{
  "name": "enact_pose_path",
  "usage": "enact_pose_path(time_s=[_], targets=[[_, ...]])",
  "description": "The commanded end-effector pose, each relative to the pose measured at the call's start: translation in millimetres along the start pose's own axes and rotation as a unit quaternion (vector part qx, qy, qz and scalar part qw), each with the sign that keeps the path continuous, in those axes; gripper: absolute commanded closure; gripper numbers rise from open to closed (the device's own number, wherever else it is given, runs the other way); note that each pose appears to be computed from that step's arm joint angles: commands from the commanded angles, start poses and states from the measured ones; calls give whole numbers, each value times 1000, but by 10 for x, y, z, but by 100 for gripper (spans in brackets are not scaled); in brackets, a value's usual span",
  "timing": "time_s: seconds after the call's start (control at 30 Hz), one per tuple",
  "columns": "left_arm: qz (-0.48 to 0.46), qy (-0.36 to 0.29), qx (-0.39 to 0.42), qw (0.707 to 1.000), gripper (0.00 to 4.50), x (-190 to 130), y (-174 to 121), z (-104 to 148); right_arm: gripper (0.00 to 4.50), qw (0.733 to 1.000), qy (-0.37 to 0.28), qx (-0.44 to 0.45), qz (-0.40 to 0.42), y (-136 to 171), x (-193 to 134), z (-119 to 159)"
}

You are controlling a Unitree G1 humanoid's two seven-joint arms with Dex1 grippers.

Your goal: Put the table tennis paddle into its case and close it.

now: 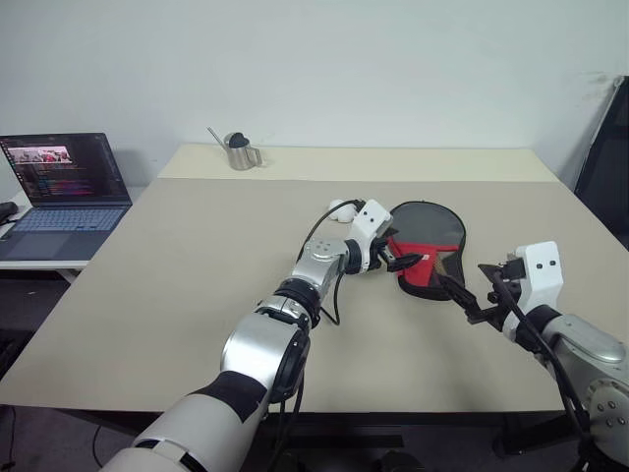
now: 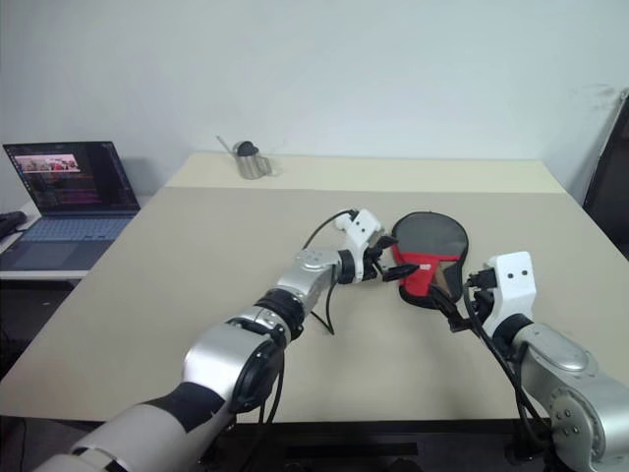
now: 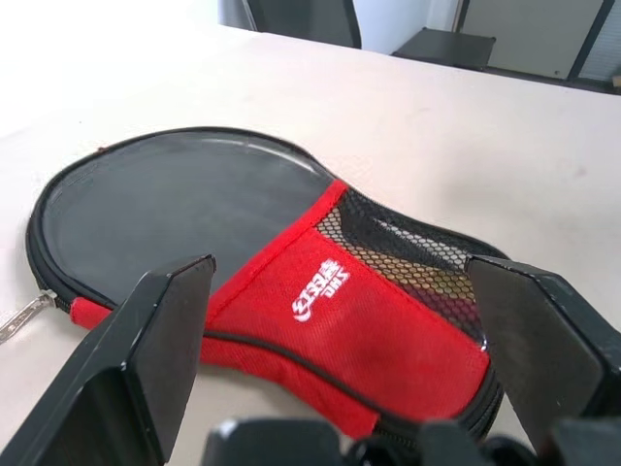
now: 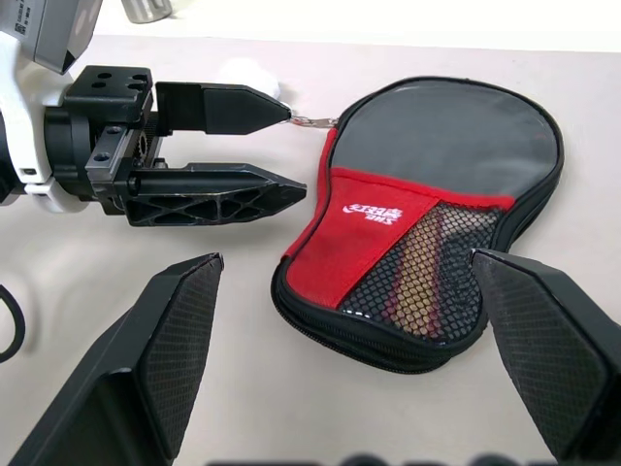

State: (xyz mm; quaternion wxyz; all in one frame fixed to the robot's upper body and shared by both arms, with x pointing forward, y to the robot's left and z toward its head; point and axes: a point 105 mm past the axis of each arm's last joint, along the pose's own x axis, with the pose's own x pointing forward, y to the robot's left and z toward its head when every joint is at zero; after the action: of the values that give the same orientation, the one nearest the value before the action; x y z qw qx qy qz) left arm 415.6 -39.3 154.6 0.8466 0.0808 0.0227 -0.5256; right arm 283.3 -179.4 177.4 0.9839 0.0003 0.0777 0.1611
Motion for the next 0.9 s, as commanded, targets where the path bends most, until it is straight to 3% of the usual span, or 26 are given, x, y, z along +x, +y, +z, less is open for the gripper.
enact_pose_path(time_s=[0.03,0.33,0.6,0.9], targets=[[-3,-25,11,1000,0,-8,12,123,4,1000,-26,-10,-1,21,-43,103],[-41,-62,20,997,0,-421,234,231,4,1000,-6,0,-30,-189,74,66],[-78,-82,55,992,0,-1054,408,408,4,999,-1,11,-48,-512,417,87],[-70,-77,59,993,0,-1148,316,427,4,995,19,22,-94,-954,822,-11]])
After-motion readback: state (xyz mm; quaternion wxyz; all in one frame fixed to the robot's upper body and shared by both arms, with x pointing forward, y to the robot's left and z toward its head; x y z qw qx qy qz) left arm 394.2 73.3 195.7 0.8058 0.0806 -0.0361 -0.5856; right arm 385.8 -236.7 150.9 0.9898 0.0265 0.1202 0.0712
